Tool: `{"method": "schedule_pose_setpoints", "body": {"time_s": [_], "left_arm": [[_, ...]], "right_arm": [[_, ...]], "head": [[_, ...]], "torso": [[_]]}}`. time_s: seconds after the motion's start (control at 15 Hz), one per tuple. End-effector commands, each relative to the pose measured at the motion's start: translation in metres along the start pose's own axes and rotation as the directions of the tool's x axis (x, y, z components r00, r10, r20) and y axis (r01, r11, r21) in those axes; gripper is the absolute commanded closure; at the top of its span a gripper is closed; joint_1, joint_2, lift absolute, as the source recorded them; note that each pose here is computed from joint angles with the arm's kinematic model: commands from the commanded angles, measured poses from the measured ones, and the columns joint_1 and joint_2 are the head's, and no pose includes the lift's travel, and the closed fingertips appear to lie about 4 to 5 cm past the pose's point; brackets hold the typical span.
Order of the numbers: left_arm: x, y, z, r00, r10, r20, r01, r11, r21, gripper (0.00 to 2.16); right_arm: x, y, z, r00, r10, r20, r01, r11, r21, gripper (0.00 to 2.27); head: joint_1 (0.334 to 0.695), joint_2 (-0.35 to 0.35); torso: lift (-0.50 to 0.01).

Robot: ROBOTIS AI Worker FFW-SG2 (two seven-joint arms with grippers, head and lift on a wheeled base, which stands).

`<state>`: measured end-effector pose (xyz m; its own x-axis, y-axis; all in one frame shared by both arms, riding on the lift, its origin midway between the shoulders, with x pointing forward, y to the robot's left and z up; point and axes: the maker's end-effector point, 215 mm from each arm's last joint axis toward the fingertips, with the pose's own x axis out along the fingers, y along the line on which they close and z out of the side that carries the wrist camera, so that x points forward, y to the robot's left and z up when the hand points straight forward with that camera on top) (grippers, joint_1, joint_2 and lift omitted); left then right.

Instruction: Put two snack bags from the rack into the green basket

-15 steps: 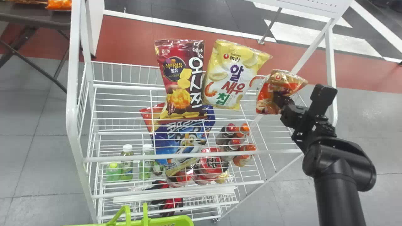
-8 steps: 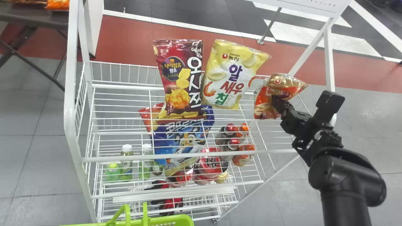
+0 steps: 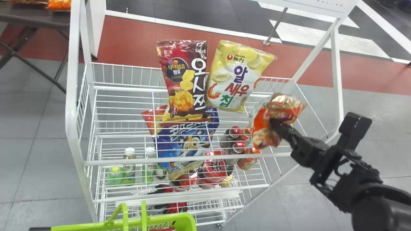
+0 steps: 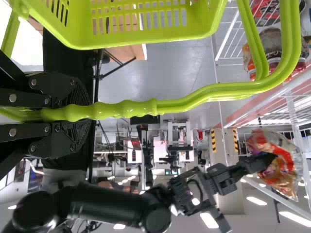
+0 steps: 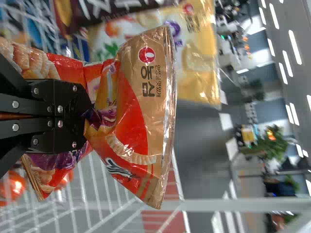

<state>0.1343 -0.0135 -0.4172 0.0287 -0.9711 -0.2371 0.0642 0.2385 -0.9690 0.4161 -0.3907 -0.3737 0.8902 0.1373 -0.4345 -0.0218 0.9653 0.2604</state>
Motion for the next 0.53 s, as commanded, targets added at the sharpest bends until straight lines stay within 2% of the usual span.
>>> {"method": "schedule_pose_setpoints", "body": {"time_s": [0.0, 0.07, 0.2, 0.4, 0.47], "left_arm": [[0.000, -0.002, 0.000, 1.000, -0.005, -0.003, 0.005, 1.000, 0.000, 2.14], [0.001, -0.002, -0.001, 1.000, -0.007, -0.004, 0.007, 1.000, -0.001, 2.14], [0.002, -0.004, 0.000, 1.000, -0.014, -0.002, 0.014, 1.000, -0.002, 2.14], [0.003, -0.007, 0.000, 1.000, -0.025, -0.001, 0.025, 1.000, -0.002, 2.14], [0.003, -0.007, 0.000, 1.000, -0.026, 0.000, 0.026, 1.000, -0.002, 2.14]], "right_arm": [[-0.031, 0.035, -0.045, 0.980, 0.089, -0.176, -0.075, 0.994, 0.082, 2.25], [-0.047, 0.060, -0.064, 0.958, 0.160, -0.240, -0.131, 0.983, 0.132, 2.25], [-0.068, 0.090, -0.100, 0.910, 0.219, -0.351, -0.165, 0.970, 0.179, 2.25], [-0.105, 0.142, -0.161, 0.787, 0.339, -0.515, -0.226, 0.936, 0.270, 2.25], [-0.111, 0.152, -0.171, 0.764, 0.356, -0.539, -0.236, 0.931, 0.280, 2.25]], "head": [[0.695, -0.350], [0.695, -0.350], [0.695, -0.350], [0.695, -0.350], [0.695, -0.350]], "torso": [[-0.007], [-0.007], [-0.007], [-0.007], [-0.007]]}}
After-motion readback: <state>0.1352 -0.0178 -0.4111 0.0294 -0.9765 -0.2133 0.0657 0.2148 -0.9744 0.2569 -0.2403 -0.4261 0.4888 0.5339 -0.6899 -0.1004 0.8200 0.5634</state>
